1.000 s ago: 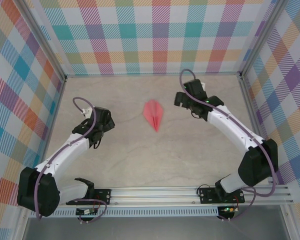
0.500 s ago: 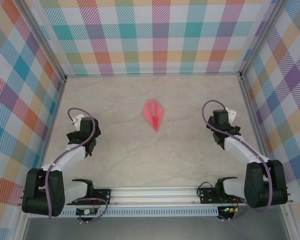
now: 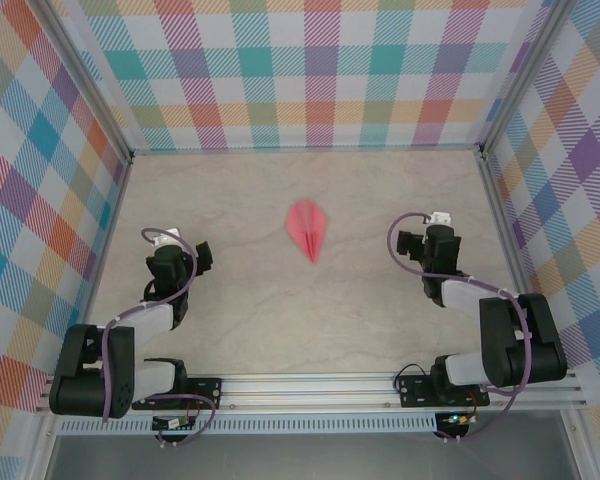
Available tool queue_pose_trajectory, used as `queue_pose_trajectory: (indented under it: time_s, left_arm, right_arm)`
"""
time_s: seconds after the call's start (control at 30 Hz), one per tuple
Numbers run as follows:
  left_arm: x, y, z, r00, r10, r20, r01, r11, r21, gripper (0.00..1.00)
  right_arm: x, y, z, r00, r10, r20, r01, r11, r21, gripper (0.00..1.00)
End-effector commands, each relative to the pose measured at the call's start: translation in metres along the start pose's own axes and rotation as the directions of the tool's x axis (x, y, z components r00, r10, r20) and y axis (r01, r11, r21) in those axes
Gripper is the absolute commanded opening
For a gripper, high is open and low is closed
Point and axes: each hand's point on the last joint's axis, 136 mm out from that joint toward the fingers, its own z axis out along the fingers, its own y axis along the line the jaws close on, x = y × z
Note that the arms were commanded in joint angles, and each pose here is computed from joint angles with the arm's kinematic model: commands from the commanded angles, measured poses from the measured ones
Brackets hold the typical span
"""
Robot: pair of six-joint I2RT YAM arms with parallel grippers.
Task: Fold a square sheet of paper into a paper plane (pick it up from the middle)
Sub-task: Reset both arms
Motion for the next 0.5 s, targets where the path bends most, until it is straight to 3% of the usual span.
queue_pose_trajectory:
  time_s: [0.0, 0.17, 0.47]
  left_arm:
    - [-0.029, -0.015, 0.003, 0.991, -0.004, 0.134, -0.008, 0.996, 0.091, 1.00]
    - [-0.024, -0.023, 0.017, 0.991, -0.011, 0.134, -0.006, 0.992, 0.124, 1.00]
    - [-0.008, -0.020, 0.036, 0.995, -0.004, 0.101, -0.003, 0.998, 0.067, 1.00]
  right_arm:
    - [-0.025, 0.006, 0.001, 0.990, -0.014, 0.139, 0.022, 0.998, -0.055, 1.00]
    - [-0.022, -0.005, 0.005, 0.989, 0.045, 0.139, -0.035, 0.997, -0.071, 1.00]
    - [-0.015, 0.000, 0.014, 0.992, 0.044, 0.118, -0.030, 0.993, -0.115, 1.00]
